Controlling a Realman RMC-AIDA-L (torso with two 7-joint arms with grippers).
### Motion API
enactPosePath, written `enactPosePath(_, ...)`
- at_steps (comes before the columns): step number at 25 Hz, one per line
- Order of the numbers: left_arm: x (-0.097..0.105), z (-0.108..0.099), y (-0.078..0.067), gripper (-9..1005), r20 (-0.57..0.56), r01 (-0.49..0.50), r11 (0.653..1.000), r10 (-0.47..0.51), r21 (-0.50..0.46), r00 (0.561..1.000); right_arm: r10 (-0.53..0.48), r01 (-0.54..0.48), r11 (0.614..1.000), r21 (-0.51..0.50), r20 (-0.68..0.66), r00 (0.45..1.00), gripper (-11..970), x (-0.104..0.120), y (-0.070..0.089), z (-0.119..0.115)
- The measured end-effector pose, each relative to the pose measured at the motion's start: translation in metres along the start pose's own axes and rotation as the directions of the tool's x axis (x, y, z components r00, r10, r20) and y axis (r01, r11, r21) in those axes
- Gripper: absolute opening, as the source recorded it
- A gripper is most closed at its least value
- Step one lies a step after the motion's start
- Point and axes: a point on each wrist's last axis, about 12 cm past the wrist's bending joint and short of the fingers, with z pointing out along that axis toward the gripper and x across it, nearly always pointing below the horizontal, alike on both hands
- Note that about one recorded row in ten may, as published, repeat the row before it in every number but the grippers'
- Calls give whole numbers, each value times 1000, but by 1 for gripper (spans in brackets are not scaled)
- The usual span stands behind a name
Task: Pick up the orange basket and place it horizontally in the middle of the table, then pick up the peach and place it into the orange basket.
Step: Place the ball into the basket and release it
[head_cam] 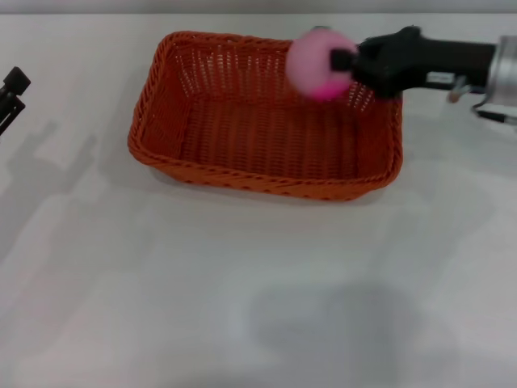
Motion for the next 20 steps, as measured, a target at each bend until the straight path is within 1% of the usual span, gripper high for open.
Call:
enactPosePath(3, -1, 0, 0, 716, 14, -9, 1000, 9, -6, 1000, -9, 9, 1000, -14, -1, 1000, 55, 10, 2, 15)
enactPosePath(6, -2, 1, 0, 717, 18, -14, 1000, 14, -3, 1000, -19, 18, 999, -32, -21, 1000, 85, 16, 6, 26)
enactPosePath(11, -2, 1, 0, 717, 17, -15, 1000, 15, -2, 1000, -42, 39, 998, -45, -71, 997, 135, 25, 11, 37)
enactPosePath(15, -2, 1, 0, 717, 16, -15, 1000, 15, -3, 1000, -26, 25, 1000, -15, -68, 997, 174, 33, 11, 38)
enactPosePath(19, -1, 0, -1, 717, 15, -12, 1000, 12, -4, 1000, -5, 6, 1000, 13, -35, 999, 214, 36, 9, 32)
enactPosePath(20, -1, 0, -1, 717, 15, -12, 1000, 12, -4, 1000, -4, 4, 1000, 18, -28, 1000, 282, 36, 8, 29)
